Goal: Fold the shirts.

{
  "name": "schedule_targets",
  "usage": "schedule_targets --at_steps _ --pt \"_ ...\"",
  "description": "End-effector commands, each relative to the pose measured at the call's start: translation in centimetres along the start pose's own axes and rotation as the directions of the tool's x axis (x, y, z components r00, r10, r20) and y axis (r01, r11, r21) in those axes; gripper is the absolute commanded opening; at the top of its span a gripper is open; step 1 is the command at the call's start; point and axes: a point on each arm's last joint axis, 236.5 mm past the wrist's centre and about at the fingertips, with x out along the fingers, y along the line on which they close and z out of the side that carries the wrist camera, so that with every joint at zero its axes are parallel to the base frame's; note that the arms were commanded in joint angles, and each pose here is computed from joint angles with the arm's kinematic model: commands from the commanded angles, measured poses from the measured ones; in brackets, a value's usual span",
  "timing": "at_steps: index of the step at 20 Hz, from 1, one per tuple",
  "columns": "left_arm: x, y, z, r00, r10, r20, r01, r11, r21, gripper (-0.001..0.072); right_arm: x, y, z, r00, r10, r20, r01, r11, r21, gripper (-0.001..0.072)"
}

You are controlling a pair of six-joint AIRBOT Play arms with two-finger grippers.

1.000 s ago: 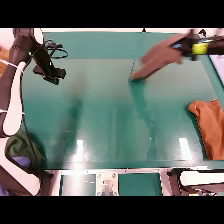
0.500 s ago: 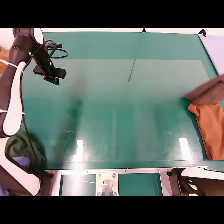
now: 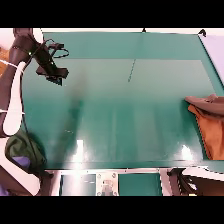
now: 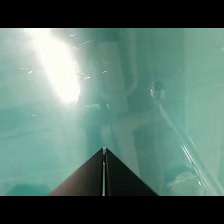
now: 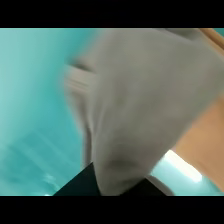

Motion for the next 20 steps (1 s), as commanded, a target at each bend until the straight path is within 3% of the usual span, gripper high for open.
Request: schedule_targets --at_steps 1,3,4,5,6,8,10,11,12,16,20 --pt "0.0 -0.6 -0.3 1.000 -0.025 -0.011 0.025 1.000 0.004 0.0030 1.1 -7.7 -3.5 0.945 -0.289 -0.154 0.307 0.945 0.109 0.0021" --pt "0.0 -0.6 -0.3 1.000 -0.025 -0.011 0.025 1.000 0.005 0.0030 2.5 -10.2 -4.9 0.906 -0.361 -0.222 0.391 0.914 0.111 0.0027" --pt "0.0 -0.6 -0.3 1.000 -0.025 -0.011 0.025 1.000 0.005 0.0030 3.3 -11.0 -5.7 0.889 -0.379 -0.257 0.416 0.903 0.108 0.0212" --pt "0.0 -0.6 -0.3 1.000 -0.025 -0.010 0.025 1.000 0.005 0.0030 4.2 -11.5 -6.4 0.879 -0.382 -0.286 0.425 0.899 0.104 0.0566" --pt "0.0 -0.6 -0.3 1.000 -0.025 -0.010 0.025 1.000 0.005 0.0030 4.8 -11.7 -6.8 0.871 -0.382 -0.309 0.430 0.897 0.103 0.0608" --pt "0.0 -0.5 -0.2 1.000 -0.024 -0.009 0.024 1.000 0.005 0.0030 5.1 -11.5 -7.0 0.869 -0.374 -0.326 0.437 0.887 0.148 0.0608" --pt "0.0 -0.5 0.1 1.000 -0.023 0.006 0.023 1.000 0.005 0.0030 5.6 -9.6 -6.2 0.901 -0.319 -0.295 0.374 0.914 0.155 0.0593" --pt "0.0 -0.5 0.2 1.000 -0.023 0.010 0.023 1.000 0.005 0.0030 5.9 -7.5 -5.3 0.930 -0.260 -0.258 0.302 0.943 0.138 0.0353" --pt "0.0 -0.6 0.1 1.000 -0.026 0.006 0.026 1.000 0.005 0.0030 6.1 -5.1 -4.5 0.957 -0.191 -0.220 0.214 0.973 0.089 0.0025" --pt "-1.3 -1.1 -0.6 0.999 -0.041 0.014 0.041 0.999 -0.035 0.0029 6.3 5.0 -3.5 0.996 -0.003 -0.086 -0.010 0.989 -0.150 0.0020" --pt "-2.4 -5.4 -2.8 0.994 -0.092 0.063 0.092 0.996 0.005 0.0029 9.4 14.8 -11.0 0.987 0.129 -0.092 -0.158 0.865 -0.477 0.0017"
